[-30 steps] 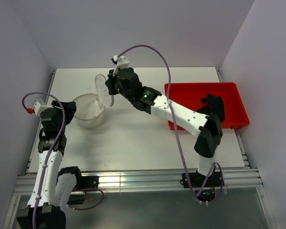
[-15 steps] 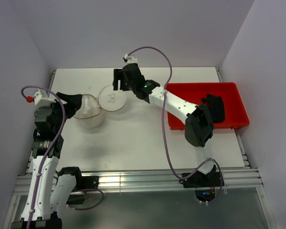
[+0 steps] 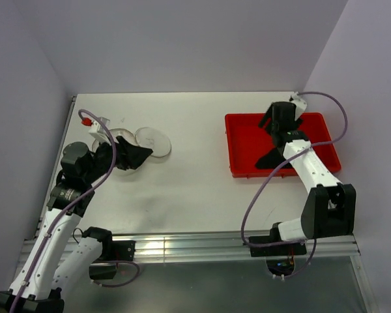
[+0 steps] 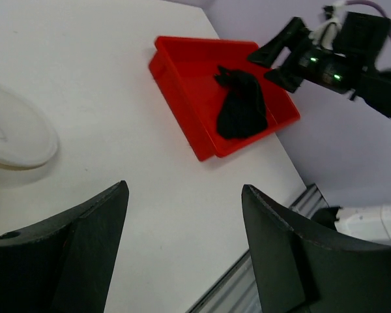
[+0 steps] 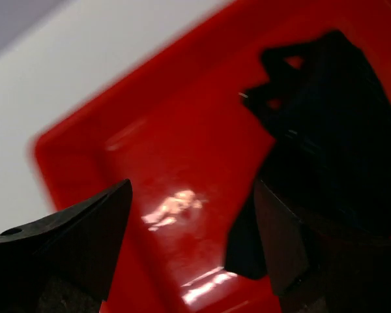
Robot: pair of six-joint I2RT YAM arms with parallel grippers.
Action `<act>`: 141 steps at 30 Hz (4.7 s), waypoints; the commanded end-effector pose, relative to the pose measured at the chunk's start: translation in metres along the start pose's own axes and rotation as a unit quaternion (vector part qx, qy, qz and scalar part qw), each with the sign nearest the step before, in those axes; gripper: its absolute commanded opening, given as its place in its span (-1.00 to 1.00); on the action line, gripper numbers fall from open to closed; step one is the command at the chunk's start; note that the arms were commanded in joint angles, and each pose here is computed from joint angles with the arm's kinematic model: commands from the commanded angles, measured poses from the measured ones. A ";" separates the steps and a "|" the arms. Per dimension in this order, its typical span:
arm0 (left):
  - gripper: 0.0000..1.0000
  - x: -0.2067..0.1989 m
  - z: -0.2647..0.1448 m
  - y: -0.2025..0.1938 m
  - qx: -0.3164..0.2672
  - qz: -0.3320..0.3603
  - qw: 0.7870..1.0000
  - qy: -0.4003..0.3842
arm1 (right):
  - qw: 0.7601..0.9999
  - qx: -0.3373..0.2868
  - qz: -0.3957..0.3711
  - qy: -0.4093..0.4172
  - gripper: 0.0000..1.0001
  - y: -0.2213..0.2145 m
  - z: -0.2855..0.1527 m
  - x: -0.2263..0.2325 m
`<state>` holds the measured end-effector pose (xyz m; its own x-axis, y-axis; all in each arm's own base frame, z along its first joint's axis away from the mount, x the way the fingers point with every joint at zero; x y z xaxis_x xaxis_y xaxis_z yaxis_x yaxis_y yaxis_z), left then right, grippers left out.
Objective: Place the bra in the laundry bag and zip it closed
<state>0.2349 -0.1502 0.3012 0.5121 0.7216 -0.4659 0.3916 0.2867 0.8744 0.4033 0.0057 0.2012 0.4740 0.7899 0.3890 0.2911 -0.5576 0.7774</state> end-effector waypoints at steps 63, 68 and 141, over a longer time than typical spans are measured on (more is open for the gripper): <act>0.40 0.025 0.107 -0.081 0.118 -0.070 0.988 0.075 | 0.945 0.078 -0.052 0.312 0.59 -0.091 -0.085 0.182; 0.40 0.046 0.157 -0.075 0.097 -0.067 0.985 0.127 | 0.943 0.114 -0.063 0.306 0.36 -0.130 -0.101 0.129; -1.00 -0.138 0.123 0.146 -0.148 0.067 0.967 -0.198 | 0.692 0.063 -0.075 0.716 0.34 -0.073 -0.221 0.181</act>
<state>0.3404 -0.2935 0.4267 0.7614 0.5218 -0.3848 0.2061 0.3679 0.9067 0.2993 0.2400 0.2984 -0.7768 0.3445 0.5271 0.4152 -0.3492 0.8401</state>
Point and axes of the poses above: each gripper's point midway between its finger pads, its own z axis out along the fingers, its own x axis along the line the jaws close on, y = z × x, the point moved 1 cm from there along -z, back along the fingers, and after that the axes turned 9 degrees about z, right-handed, at the moved point
